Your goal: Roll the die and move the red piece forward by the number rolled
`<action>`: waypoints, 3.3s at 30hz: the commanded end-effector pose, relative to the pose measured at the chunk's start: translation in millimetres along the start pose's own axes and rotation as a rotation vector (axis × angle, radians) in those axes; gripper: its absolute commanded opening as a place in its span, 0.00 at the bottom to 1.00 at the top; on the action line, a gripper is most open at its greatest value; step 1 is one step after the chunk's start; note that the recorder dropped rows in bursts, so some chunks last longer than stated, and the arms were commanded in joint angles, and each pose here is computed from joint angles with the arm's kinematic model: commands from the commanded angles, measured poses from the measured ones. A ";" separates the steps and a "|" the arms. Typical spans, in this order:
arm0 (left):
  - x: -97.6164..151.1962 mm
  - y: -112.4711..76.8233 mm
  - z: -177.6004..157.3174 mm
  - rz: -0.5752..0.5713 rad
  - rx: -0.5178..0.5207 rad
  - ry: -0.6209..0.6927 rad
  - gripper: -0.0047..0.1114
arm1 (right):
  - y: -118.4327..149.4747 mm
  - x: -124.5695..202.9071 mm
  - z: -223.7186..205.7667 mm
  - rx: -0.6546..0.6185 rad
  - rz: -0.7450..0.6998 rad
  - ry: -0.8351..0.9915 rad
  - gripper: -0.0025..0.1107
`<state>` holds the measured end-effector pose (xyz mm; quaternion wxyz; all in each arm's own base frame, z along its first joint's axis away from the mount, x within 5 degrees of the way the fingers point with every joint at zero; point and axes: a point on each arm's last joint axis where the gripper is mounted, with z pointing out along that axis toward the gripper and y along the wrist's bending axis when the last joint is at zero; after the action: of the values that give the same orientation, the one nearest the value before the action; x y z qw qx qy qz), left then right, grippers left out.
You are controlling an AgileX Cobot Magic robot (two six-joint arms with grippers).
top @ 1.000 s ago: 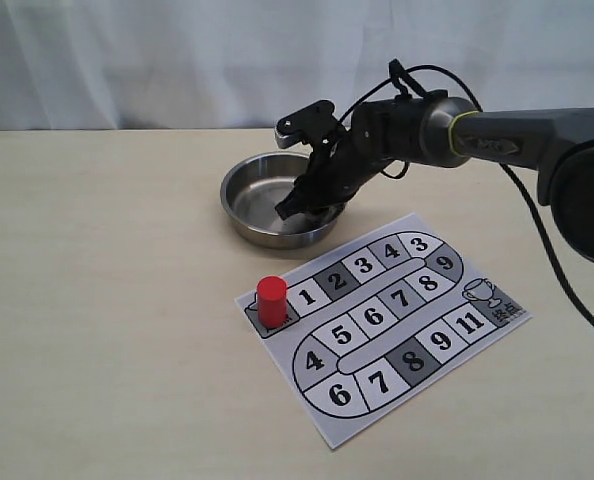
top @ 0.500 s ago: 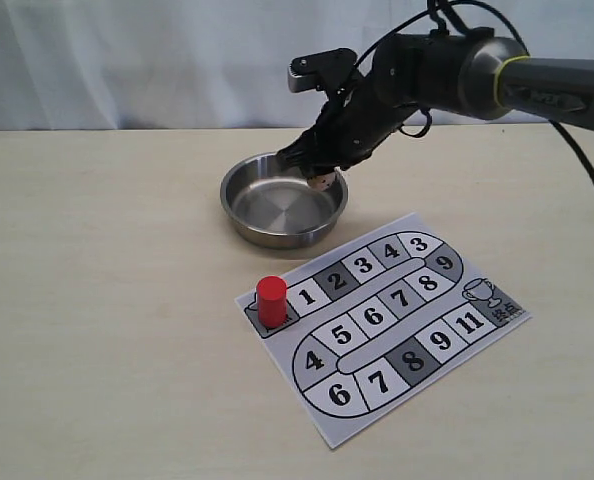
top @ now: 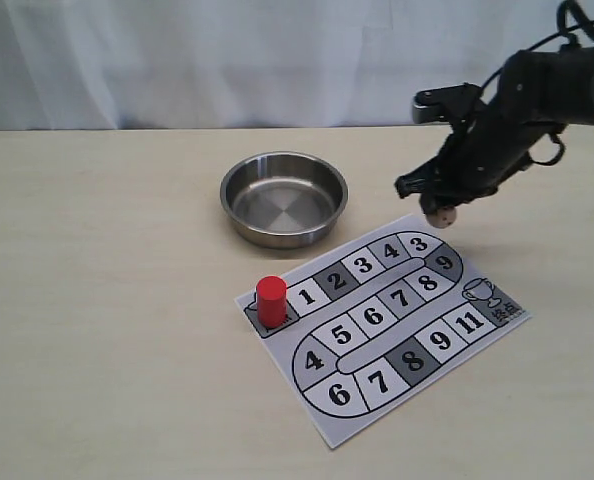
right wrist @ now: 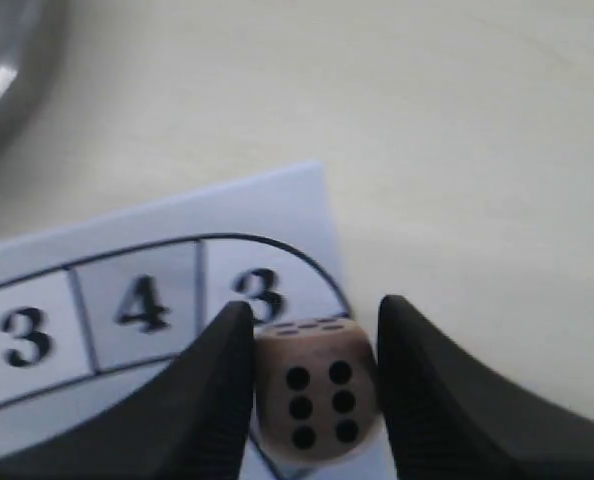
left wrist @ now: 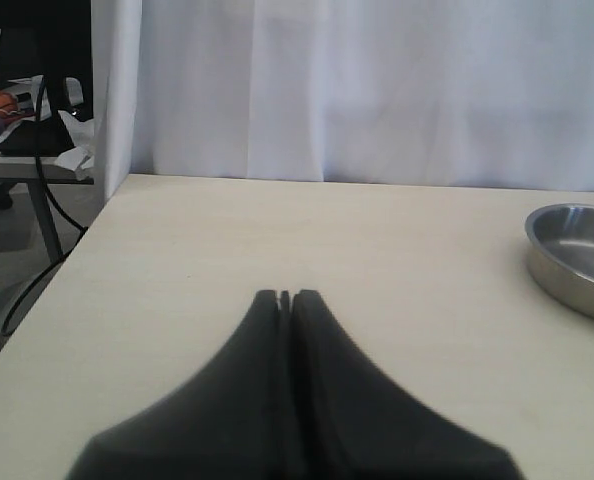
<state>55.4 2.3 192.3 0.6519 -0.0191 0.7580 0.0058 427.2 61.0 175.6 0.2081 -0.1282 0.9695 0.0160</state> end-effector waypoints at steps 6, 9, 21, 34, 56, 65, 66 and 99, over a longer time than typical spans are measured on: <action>-0.3 0.0 0.1 -0.004 0.001 -0.010 0.04 | -90.7 34.0 -20.3 0.374 0.144 0.031 0.06; -0.3 0.0 0.1 -0.004 0.001 -0.010 0.04 | -108.7 40.0 -23.1 0.404 0.185 0.036 0.06; -0.3 0.0 0.1 -0.004 0.001 -0.010 0.04 | -72.9 26.9 -4.5 -0.110 0.180 -0.105 0.46; 0.3 0.0 0.1 -0.006 0.001 -0.003 0.04 | -68.8 26.5 -5.8 -0.152 0.137 -0.109 0.95; -0.3 0.0 0.1 -0.004 0.001 -0.011 0.04 | -56.2 31.9 -42.1 -0.231 0.062 -0.018 0.06; -0.3 0.0 0.1 -0.004 0.001 -0.011 0.04 | -25.2 34.5 -81.4 -0.265 -0.015 -0.031 0.06; -0.3 0.0 0.1 -0.004 0.001 -0.011 0.04 | -17.2 34.2 -82.9 -0.267 -0.031 -0.039 0.06; 0.3 -0.1 0.1 -0.006 0.001 -0.004 0.04 | 138.3 80.4 -59.4 -0.223 -0.264 -0.004 0.06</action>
<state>55.4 2.3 192.3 0.6519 -0.0191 0.7580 0.0058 300.4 172.9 201.0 0.1876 -0.2812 0.9357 0.1008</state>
